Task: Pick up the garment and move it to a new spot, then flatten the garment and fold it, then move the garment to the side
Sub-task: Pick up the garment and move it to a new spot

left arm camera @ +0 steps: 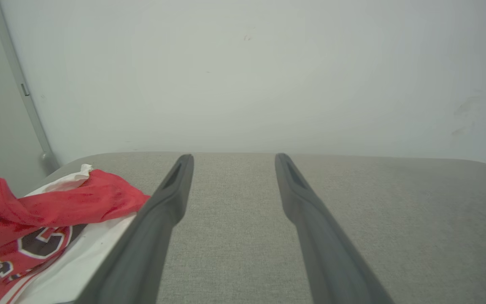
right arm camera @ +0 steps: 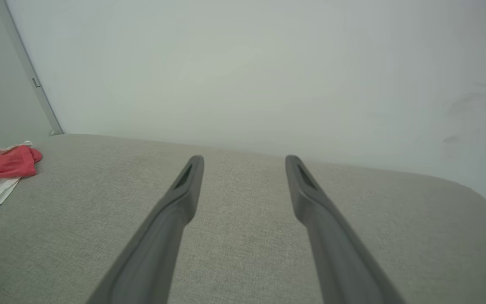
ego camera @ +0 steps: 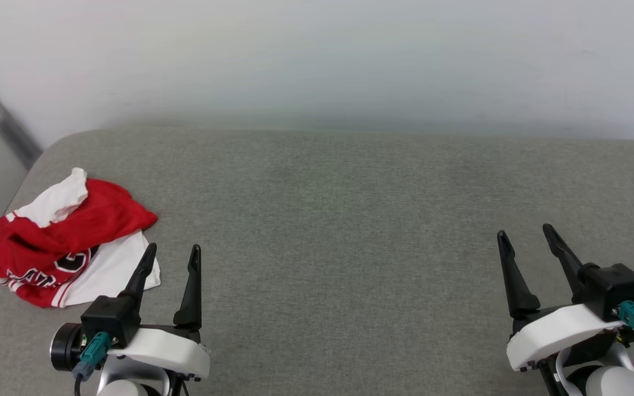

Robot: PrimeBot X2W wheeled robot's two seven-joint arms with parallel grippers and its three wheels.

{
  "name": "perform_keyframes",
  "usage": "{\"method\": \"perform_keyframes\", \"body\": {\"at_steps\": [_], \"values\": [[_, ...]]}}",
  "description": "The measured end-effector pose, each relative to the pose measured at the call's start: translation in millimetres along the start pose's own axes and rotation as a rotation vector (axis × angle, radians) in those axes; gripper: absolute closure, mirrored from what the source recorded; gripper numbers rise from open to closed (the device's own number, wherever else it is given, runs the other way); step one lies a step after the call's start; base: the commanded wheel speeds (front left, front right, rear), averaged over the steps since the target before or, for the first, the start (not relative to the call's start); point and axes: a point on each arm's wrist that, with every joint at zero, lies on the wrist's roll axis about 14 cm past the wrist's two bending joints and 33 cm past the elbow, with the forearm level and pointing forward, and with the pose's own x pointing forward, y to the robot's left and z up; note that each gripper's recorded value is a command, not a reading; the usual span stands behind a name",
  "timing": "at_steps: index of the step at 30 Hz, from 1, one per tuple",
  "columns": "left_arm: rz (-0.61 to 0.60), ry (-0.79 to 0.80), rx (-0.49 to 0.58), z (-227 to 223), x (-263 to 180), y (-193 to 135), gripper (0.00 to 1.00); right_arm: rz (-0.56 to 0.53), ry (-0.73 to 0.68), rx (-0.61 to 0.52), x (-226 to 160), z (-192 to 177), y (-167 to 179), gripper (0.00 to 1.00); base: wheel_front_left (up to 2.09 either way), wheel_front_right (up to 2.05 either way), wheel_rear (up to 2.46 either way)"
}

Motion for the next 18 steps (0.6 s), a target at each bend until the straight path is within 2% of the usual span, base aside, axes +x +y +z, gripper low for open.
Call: {"method": "perform_keyframes", "body": {"at_steps": [18], "values": [[0.316, -0.022, 0.050, 20.0, -67.4, 94.1, 0.00, 0.337, -0.019, 0.038, 47.3, 4.9, 116.1, 0.00, 0.00, 0.00, 0.00]]}}
